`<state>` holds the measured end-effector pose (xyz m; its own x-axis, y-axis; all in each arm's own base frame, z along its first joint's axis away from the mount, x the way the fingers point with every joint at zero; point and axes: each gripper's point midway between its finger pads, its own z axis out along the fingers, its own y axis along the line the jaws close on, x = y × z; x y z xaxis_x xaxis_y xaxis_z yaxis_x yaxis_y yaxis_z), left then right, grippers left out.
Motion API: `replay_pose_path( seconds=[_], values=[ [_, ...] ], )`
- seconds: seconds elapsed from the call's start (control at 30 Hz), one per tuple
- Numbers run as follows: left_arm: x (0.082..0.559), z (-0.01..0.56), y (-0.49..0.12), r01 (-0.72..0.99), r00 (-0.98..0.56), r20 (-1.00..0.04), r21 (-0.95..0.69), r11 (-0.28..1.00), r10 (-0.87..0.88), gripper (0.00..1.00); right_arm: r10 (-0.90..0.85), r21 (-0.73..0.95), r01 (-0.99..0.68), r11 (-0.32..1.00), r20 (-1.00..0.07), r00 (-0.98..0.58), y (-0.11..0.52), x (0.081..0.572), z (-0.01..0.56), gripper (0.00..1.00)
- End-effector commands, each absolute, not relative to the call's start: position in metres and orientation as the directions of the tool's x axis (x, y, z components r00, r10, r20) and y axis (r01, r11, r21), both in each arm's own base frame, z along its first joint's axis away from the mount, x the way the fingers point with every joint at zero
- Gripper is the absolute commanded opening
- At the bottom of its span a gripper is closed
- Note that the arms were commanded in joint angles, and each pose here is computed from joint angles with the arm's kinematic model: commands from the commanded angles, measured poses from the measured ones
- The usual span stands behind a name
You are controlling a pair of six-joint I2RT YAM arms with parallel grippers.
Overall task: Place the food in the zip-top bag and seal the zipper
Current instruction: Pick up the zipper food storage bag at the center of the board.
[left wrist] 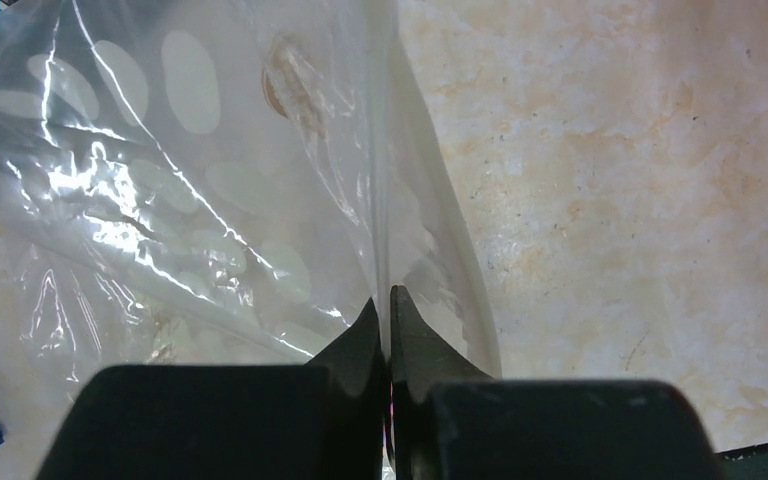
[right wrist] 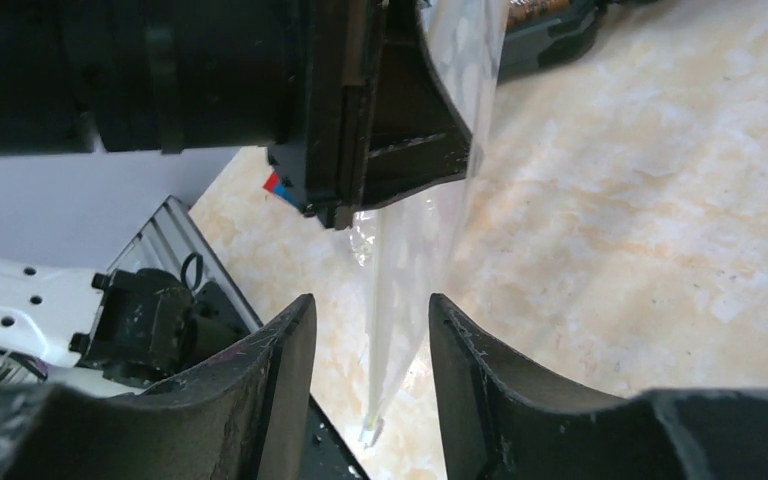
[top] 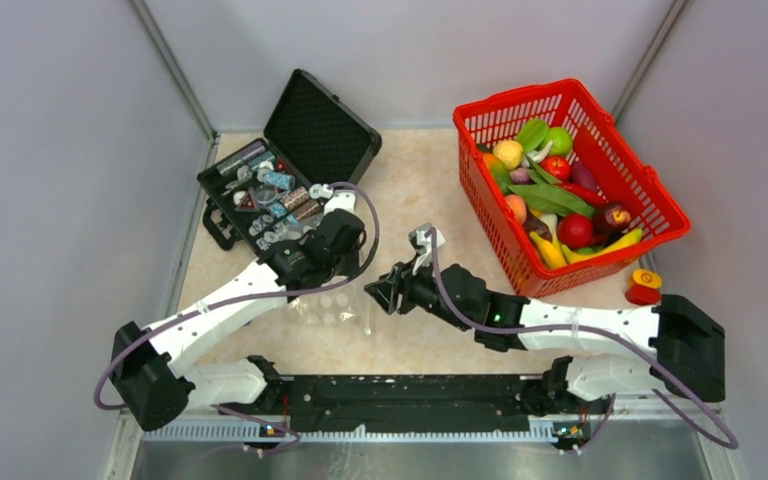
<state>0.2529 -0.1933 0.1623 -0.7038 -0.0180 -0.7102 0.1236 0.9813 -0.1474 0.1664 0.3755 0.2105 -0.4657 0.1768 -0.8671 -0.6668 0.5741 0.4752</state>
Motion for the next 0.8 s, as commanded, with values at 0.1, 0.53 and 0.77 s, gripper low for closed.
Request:
replay_pose_path(
  seconds=[0.1,0.53,0.77],
  values=[
    [0.252,0.183,-0.204,0.186,-0.677,-0.735,-0.2,0.962,-0.022,0.0,0.124,0.481,-0.579,0.658,-0.828,-0.547,0.381,0.187,0.196,0.45],
    [0.243,0.183,-0.205,0.21,-0.691,-0.723,-0.222,0.952,-0.017,0.0,0.141,0.478,-0.516,0.71,-0.816,-0.561,0.397,0.213,0.179,0.29],
    [0.24,0.181,-0.208,0.235,-0.699,-0.715,-0.222,0.946,0.006,0.18,0.184,0.515,-0.505,0.692,-0.803,-0.567,0.399,0.219,0.183,0.0]
  ],
)
